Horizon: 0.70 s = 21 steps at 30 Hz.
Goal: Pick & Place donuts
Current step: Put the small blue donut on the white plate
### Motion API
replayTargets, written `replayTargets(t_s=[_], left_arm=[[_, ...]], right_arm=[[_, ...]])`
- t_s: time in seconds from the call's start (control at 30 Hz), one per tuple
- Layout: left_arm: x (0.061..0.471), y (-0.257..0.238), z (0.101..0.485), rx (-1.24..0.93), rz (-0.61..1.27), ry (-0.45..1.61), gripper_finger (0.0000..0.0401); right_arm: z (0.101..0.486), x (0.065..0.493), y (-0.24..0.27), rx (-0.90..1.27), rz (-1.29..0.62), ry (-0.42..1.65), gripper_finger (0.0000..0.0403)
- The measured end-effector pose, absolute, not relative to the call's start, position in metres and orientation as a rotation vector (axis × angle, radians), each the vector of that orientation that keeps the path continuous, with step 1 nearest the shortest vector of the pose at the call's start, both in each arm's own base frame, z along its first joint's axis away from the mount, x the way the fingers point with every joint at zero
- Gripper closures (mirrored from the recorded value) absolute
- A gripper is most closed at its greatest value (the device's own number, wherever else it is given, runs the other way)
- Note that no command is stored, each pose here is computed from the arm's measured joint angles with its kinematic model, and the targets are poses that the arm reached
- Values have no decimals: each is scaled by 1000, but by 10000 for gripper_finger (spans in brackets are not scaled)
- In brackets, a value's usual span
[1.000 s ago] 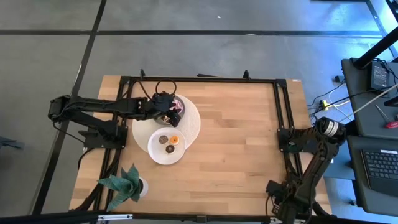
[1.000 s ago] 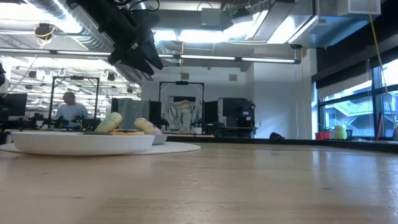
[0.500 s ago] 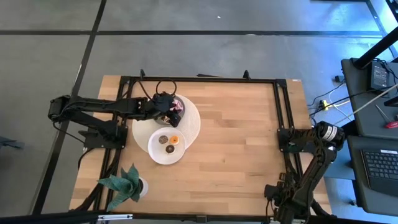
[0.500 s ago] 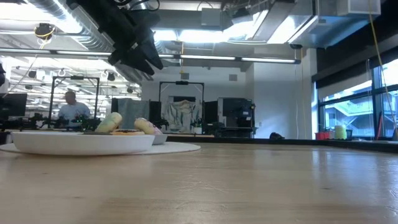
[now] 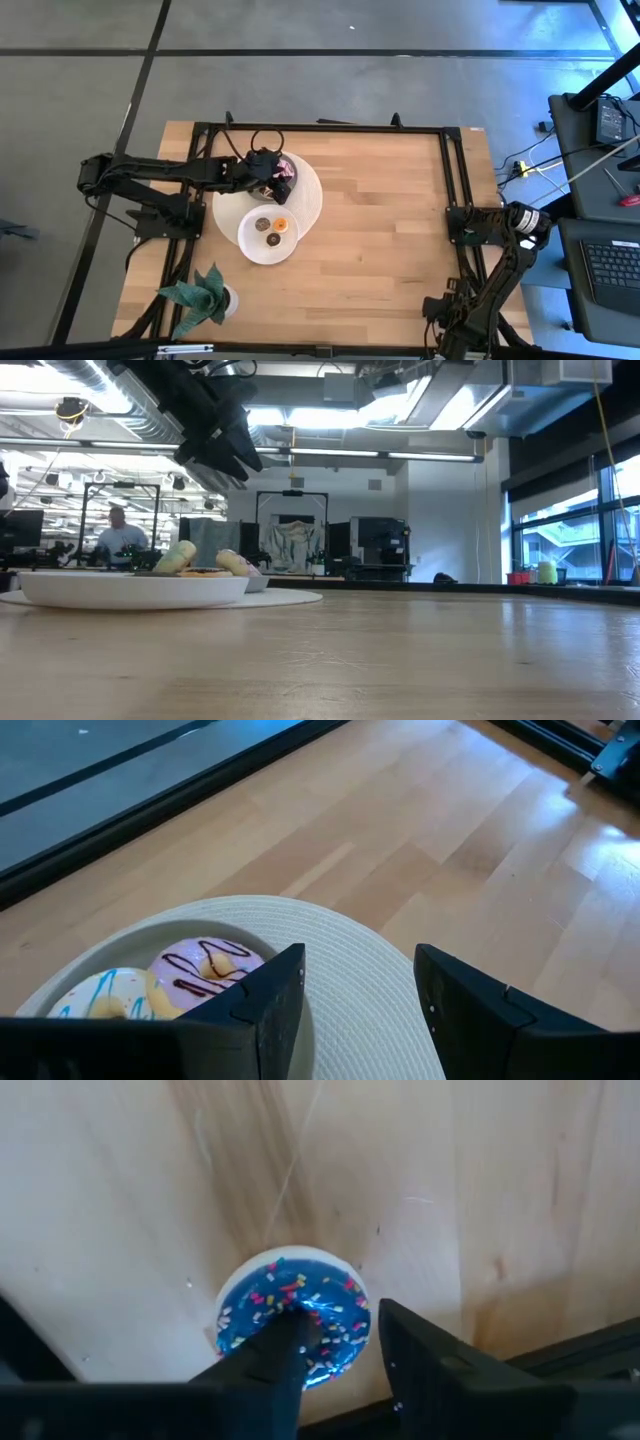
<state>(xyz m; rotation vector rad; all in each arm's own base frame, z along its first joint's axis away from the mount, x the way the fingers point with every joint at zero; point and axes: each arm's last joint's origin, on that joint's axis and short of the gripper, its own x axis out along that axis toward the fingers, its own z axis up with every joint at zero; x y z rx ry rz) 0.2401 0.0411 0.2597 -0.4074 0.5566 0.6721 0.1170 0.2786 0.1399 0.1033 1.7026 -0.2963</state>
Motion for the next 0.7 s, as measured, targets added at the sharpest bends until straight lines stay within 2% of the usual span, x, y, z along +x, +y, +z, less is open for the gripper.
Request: replayTargets(t_s=[0.37, 0.7], left_arm=[[240, 41, 260, -406, 672, 557, 217], [240, 41, 260, -406, 672, 557, 217]], right_arm=[[140, 122, 276, 131, -313, 1735, 356], [147, 145, 273, 182, -327, 1674, 371]])
